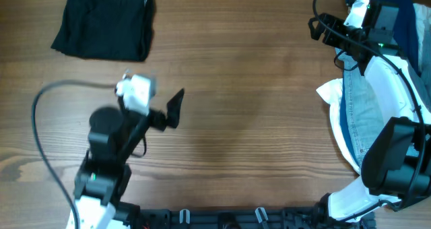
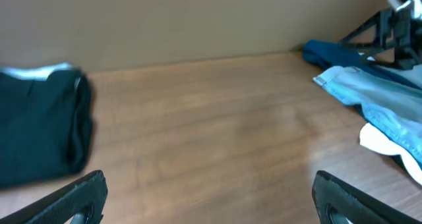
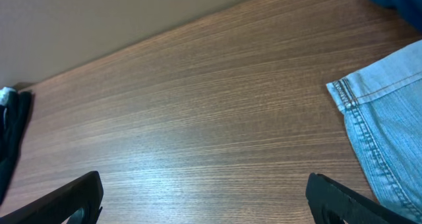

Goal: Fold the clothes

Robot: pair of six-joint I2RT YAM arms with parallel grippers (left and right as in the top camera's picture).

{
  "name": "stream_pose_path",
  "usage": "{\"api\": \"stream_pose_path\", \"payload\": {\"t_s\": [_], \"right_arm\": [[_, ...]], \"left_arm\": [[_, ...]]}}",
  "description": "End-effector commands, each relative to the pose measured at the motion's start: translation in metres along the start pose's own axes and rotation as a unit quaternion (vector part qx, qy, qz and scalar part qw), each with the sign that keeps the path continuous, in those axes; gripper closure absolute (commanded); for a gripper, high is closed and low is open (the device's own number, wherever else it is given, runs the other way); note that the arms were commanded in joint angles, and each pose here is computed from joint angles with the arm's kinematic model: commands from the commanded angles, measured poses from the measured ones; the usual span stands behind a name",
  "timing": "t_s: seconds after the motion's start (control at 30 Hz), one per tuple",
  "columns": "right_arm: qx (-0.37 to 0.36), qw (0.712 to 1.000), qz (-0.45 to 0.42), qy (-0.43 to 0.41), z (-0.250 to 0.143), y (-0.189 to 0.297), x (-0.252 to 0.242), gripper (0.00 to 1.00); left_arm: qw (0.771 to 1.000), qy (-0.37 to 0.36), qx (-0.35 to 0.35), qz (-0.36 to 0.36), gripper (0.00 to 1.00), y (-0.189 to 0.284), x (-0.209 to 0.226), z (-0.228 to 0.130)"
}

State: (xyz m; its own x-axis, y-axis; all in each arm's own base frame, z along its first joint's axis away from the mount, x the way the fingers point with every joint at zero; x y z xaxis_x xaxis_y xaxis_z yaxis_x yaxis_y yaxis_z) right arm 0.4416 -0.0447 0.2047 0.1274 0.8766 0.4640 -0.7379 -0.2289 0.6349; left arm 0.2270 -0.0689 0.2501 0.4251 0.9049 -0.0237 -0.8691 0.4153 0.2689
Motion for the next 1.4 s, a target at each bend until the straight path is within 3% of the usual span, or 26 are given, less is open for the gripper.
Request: {"api": "stream_pose_path", "payload": {"t_s": [0.0, 0.37, 0.87, 1.17, 1.37], "right_arm": [[0.001, 1.0, -0.005, 0.006, -0.002, -0.002, -0.003, 0.0], [0.001, 1.0, -0.005, 0.006, -0.002, -0.002, -0.003, 0.0], [0.001, 1.0, -0.005, 0.006, -0.002, -0.002, -0.003, 0.0], [0.001, 1.0, -0.005, 0.006, -0.002, -0.002, -0.003, 0.0], [0.001, 1.0, -0.005, 0.006, -0.002, -0.002, -0.003, 0.0]], "left_arm": [[0.999, 0.029, -0.03, 0.0, 0.0, 0.022, 0.003, -0.025], [0.995, 0.037, -0.085, 0.029, 0.0, 0.049, 0.01, -0.055], [0.992, 0.045, -0.106, 0.054, 0.0, 0.051, 0.016, -0.097], [0.979, 0.054, -0.113, 0.163, 0.0, 0.057, 0.035, -0.104], [0.977, 0.054, -0.114, 0.169, 0.0, 0.058, 0.036, -0.103]]}}
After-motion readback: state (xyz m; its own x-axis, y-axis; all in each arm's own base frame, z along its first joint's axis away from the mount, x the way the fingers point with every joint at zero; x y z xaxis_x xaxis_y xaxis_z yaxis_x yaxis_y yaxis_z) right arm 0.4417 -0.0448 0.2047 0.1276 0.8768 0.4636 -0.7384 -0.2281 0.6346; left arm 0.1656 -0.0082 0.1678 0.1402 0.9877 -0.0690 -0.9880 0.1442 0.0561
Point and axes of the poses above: each gripper's point midway between its finger pads, its own y axis back along the fingers, its own x axis along the line the jaws close on, z = x × y, the point moved 8 cm from there along y, back along the fingers, and after that the axes turned 7 degrees about -y, right-handed, at the moved point
